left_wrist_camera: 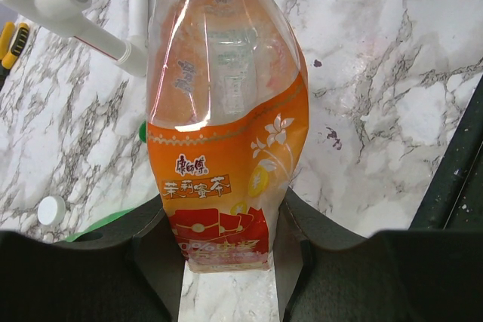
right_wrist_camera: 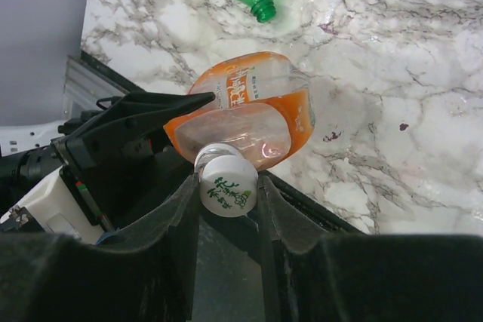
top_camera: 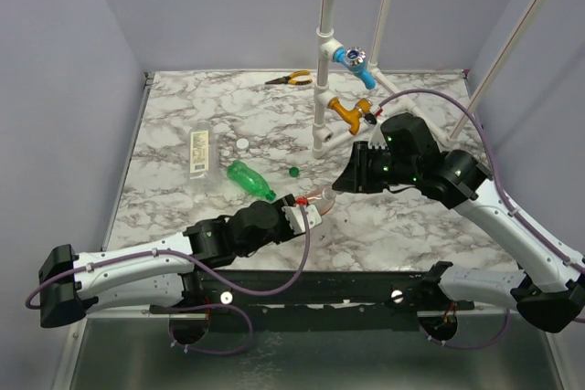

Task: Screw on the bottle caps
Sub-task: Screw the bottle cap onto the plastic bottle.

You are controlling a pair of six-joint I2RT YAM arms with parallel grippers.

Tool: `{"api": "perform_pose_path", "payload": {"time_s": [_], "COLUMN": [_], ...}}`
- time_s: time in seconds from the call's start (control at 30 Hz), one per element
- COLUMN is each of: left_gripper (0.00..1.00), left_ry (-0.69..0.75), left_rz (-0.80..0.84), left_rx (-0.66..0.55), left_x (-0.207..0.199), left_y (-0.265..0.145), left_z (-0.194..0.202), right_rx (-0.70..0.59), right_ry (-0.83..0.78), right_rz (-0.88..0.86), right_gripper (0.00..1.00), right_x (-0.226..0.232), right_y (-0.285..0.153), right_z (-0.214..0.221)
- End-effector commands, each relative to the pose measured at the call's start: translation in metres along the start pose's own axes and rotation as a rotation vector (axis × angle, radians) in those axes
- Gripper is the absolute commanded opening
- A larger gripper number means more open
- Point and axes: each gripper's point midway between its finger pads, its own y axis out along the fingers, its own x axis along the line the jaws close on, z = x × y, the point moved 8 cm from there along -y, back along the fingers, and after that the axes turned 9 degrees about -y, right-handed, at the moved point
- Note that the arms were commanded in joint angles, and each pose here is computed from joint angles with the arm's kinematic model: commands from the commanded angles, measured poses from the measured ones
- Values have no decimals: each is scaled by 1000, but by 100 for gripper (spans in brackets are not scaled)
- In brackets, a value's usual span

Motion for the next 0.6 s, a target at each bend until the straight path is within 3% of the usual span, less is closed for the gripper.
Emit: {"api": "perform_pose_path", "payload": {"time_s": [0.0,0.57], "left_gripper": [26,17], "left_ry": [7,-68], "left_rz": [12,30], "left_rx": [-49,-87], "left_x": [0,-4], "left_y": [3,14], "left_z": [-9,-14], "right_rx": [27,31], "right_ry": [-10,9], "right_rz": [-52,-27], "right_gripper": [30,30], "right_x": [7,4], "right_y": [-2,4], "right_z": [-2,-3]}}
